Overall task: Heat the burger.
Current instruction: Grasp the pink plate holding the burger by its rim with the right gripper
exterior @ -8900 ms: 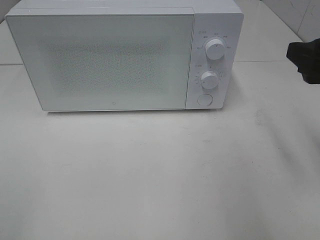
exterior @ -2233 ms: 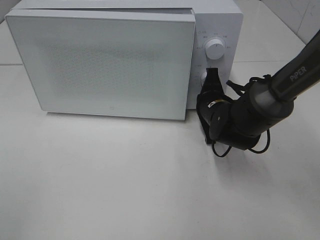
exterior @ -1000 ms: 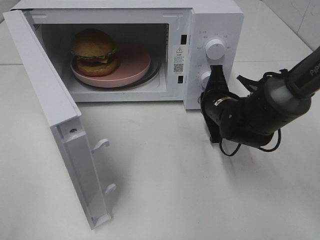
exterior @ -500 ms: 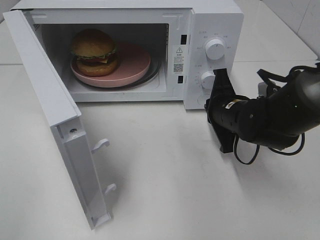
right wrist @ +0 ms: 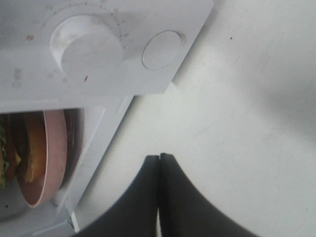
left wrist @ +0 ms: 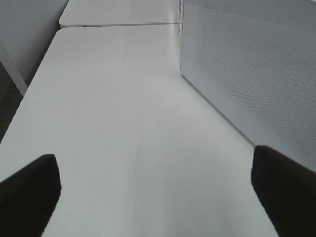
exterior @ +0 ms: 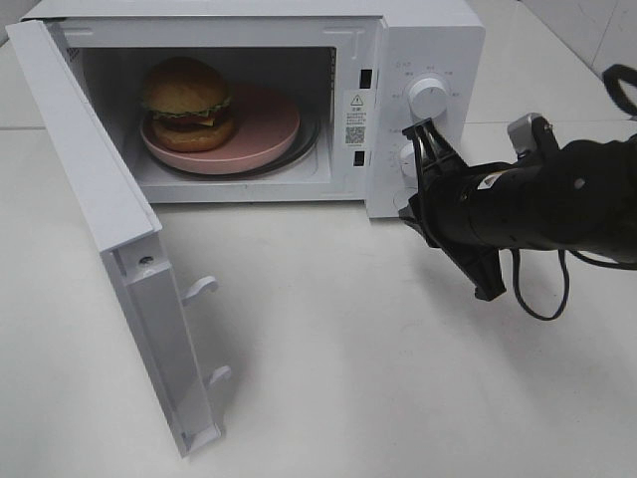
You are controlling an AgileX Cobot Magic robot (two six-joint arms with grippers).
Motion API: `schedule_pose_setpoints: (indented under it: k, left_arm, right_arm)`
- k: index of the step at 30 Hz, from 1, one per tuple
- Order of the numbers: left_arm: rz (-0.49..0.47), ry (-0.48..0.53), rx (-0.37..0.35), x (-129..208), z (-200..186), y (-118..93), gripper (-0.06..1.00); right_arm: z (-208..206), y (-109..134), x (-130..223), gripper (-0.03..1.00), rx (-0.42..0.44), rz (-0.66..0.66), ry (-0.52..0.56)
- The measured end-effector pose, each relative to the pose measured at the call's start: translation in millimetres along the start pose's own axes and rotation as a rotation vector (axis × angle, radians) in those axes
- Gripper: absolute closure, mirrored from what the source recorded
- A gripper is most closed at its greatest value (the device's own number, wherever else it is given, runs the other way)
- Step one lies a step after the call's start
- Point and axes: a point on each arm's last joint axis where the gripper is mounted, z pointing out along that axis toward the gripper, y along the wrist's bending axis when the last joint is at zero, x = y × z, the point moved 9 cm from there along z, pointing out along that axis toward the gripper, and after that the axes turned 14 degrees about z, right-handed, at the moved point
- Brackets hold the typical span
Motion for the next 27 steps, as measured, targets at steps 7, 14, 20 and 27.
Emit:
schedule_pose_setpoints:
  k: [7,14,20,27]
  left_arm:
    - [0.0,0.0,0.0,0.0,0.0,0.0,-0.05]
    - [0.0,0.0,0.0,0.0,0.0,0.0,-0.05]
    - [0.0,0.0,0.0,0.0,0.0,0.0,-0.05]
    - [0.0,0.0,0.0,0.0,0.0,0.0,-0.05]
  right_arm:
    - [-23.5,-1.6,5.3,0.94,0.088,-0.274,0.107]
    - [-41.3,-1.6,11.8,0.94,0.158,-0.495,0.237]
    - [-53.6,1.6,23.1,0.94,0.218,-0.686,0.351]
    - [-67.5,5.4,14.4,0.93,0.336,-0.953,0.41]
